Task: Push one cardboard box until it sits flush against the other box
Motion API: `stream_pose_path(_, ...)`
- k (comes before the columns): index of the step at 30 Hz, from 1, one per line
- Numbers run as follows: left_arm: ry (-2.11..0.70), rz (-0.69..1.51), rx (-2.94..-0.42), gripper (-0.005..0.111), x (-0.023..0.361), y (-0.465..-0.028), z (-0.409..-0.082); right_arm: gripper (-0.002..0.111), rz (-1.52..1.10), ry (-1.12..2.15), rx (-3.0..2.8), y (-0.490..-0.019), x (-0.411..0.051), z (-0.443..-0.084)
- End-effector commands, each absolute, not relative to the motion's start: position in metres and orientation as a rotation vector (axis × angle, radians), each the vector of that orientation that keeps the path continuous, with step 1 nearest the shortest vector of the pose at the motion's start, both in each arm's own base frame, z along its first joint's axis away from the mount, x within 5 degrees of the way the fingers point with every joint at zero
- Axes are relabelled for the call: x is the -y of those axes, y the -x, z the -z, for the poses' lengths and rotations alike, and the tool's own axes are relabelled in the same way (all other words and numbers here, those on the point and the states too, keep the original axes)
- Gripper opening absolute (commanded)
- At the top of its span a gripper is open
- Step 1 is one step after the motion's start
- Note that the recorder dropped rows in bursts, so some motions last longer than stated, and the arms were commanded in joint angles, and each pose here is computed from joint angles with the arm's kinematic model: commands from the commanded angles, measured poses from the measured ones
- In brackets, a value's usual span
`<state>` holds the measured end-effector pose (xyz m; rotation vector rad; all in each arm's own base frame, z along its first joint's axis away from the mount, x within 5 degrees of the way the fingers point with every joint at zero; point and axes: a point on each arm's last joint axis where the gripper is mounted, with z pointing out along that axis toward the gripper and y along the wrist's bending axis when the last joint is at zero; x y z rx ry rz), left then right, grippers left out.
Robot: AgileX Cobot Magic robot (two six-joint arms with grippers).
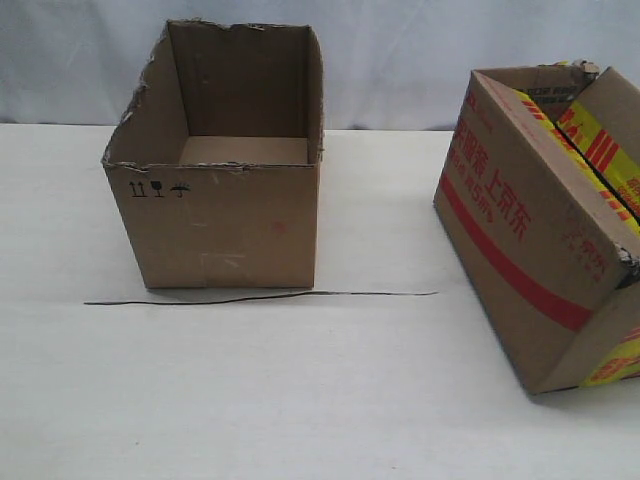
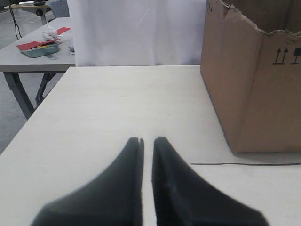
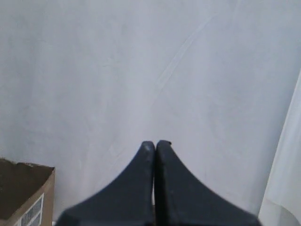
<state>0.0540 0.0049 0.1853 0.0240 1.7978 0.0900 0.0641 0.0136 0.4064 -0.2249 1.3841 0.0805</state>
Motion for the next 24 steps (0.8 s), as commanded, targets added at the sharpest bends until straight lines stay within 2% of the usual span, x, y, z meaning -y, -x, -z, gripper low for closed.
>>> stream_pose_path(1, -0.022, -0.072, -1.787, 0.000, -0.004, -0.054, -0.186, 0.000, -0.078, 0.221, -1.335, -0.062, -0.013, -0.412)
stream_pose_path(15, -0.022, -0.072, -1.787, 0.000, -0.004, -0.054, -0.186, 0.000, -0.078, 0.226, -1.367, -0.065, -0.014, -0.409)
stream_pose_path(24, -0.022, -0.072, -1.787, 0.000, -0.004, -0.054, -0.186, 0.000, -0.073, 0.266, -1.633, -0.091, -0.019, -0.386)
